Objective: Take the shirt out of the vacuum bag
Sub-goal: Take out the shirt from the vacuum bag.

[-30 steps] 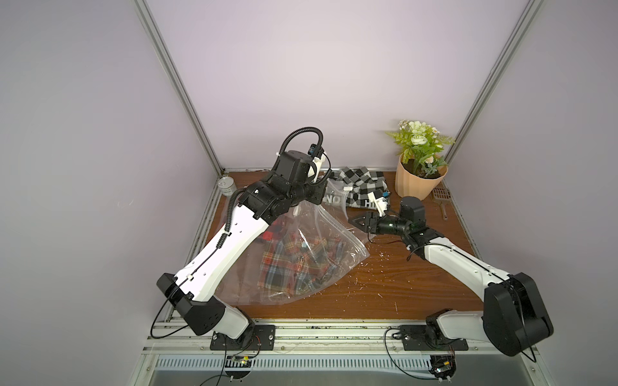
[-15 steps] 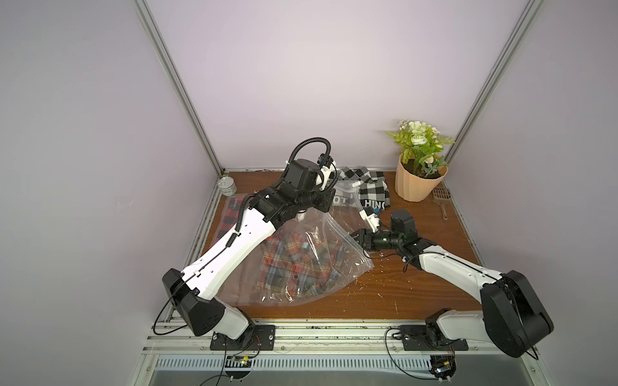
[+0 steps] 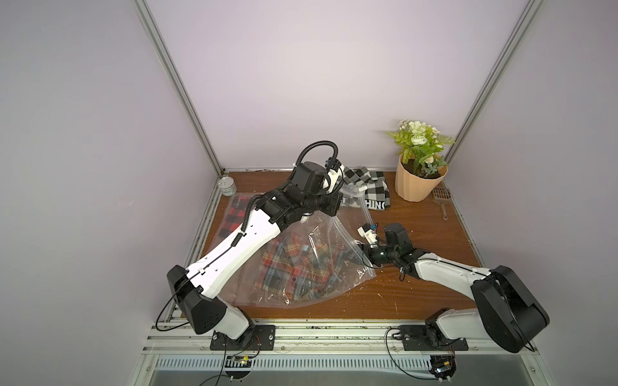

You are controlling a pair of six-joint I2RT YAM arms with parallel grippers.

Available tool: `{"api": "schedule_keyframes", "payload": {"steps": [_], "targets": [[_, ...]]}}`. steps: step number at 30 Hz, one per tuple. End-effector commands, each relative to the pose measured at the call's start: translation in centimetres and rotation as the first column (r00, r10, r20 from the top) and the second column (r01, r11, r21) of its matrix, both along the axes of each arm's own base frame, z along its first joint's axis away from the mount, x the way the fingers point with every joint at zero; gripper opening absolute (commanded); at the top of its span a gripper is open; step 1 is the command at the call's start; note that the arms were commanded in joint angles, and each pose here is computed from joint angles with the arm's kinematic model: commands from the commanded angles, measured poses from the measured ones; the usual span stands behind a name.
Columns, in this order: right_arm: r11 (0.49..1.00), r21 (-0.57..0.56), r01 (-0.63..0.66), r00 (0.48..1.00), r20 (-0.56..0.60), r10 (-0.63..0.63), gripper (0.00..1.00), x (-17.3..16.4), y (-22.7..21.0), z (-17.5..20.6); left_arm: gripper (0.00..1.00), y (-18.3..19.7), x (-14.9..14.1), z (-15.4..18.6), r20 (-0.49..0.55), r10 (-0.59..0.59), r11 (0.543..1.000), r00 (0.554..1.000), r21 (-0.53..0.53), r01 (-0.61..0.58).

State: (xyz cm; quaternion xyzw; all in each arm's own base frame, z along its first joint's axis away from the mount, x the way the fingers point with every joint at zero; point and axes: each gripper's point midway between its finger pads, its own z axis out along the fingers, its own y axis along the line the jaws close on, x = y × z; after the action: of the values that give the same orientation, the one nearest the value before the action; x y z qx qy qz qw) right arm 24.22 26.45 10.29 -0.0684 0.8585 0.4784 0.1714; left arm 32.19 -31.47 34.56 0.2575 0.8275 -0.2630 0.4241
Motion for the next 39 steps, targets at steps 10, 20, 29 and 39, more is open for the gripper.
{"api": "schedule_keyframes", "payload": {"steps": [10, 20, 29, 39], "targets": [[0.999, -0.033, 0.039, 0.999, -0.036, -0.04, 0.74, -0.7, 0.3, -3.4, 0.01, -2.3, 0.1, -0.6, 0.003, -0.05, 0.996, 0.999, -0.068, 0.05], [1.0, -0.013, 0.0, 0.999, -0.032, 0.0, 0.74, -1.3, 2.5, -4.4, 0.01, -2.5, 0.3, -1.3, 0.005, -0.05, 0.996, 0.999, -0.069, 0.05], [1.0, 0.013, -0.006, 1.0, -0.007, 0.006, 0.74, -1.4, 4.2, -4.5, 0.01, -2.6, 0.5, -1.3, 0.008, -0.051, 0.996, 0.999, -0.07, 0.051], [0.999, 0.039, -0.027, 0.999, -0.015, 0.028, 0.74, -2.0, 6.0, -5.3, 0.0, -2.7, 0.6, -1.5, 0.009, -0.055, 0.996, 0.998, -0.067, 0.055]]}}
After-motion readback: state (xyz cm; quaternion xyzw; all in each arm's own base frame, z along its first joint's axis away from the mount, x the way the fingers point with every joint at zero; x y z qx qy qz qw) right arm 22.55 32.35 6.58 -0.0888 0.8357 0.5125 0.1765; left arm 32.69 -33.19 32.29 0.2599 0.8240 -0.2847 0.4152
